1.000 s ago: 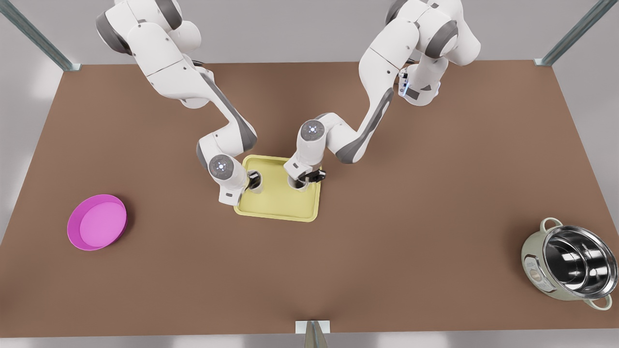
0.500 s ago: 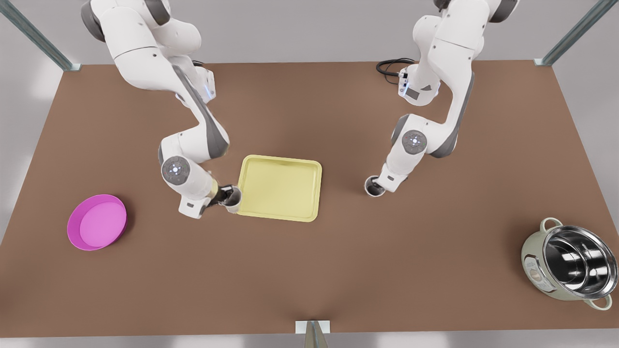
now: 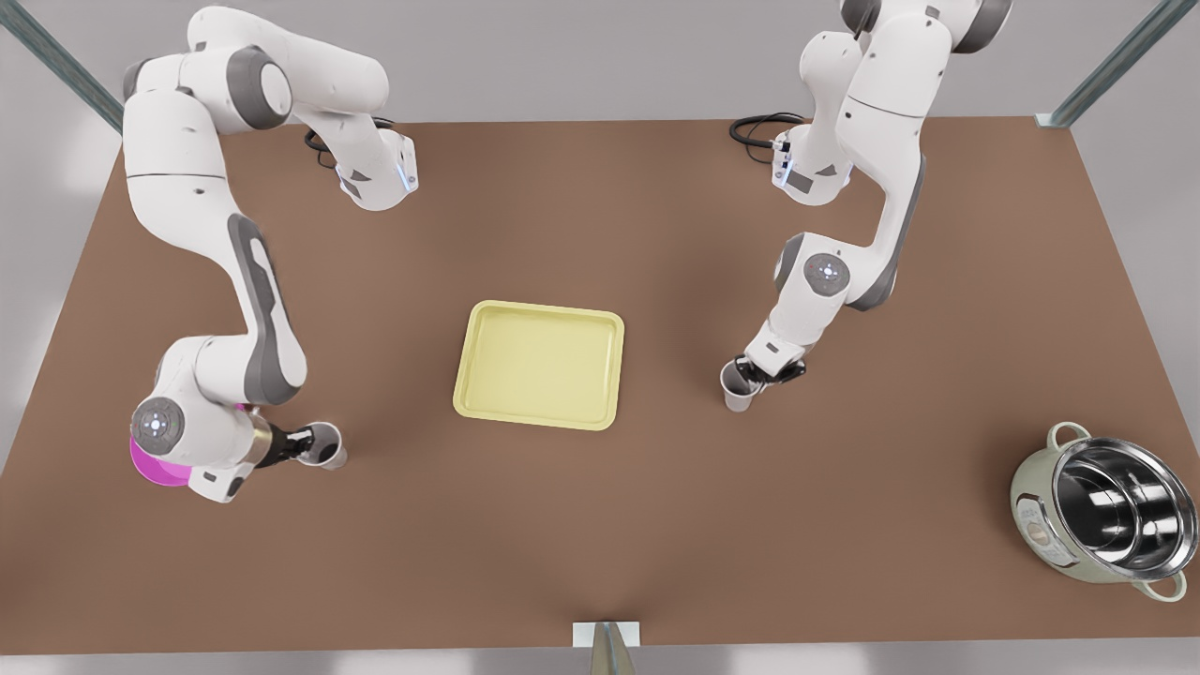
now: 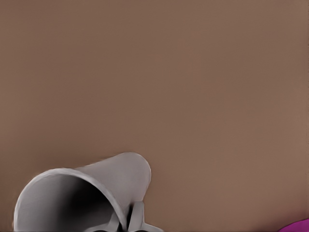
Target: Use the left arm to pick up the white IKEA cup from the tray and place it on the middle-left position; use the right arm to pick up the white IKEA cup from the tray and place it on the middle-right position
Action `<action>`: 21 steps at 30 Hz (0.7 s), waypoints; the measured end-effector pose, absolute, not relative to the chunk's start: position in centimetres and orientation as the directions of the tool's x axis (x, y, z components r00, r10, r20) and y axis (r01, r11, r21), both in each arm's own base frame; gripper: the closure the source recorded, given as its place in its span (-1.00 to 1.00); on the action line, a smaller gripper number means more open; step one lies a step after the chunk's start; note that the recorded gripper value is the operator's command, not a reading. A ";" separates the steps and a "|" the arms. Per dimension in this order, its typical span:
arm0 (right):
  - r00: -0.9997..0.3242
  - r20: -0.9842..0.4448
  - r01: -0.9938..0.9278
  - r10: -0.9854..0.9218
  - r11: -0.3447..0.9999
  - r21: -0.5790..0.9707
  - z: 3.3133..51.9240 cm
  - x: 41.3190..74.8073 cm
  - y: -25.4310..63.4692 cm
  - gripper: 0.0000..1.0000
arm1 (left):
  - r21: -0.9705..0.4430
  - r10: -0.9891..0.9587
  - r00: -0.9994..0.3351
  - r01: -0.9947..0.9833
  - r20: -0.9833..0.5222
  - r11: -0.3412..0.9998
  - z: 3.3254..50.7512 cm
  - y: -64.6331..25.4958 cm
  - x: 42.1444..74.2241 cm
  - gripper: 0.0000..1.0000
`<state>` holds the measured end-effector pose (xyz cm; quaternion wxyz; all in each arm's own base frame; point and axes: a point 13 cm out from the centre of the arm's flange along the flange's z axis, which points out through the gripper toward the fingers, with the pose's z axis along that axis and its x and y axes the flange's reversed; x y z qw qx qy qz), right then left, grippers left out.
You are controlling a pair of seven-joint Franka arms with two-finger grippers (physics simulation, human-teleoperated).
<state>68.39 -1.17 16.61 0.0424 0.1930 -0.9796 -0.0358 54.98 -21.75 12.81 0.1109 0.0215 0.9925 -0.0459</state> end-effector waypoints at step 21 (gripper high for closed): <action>-0.790 -0.013 -0.606 -0.613 0.779 0.162 13.2 69.6 -1.8 -0.14 | -0.053 0.220 -0.942 0.240 -0.252 0.969 45.1 -21.5 56.7 -1.00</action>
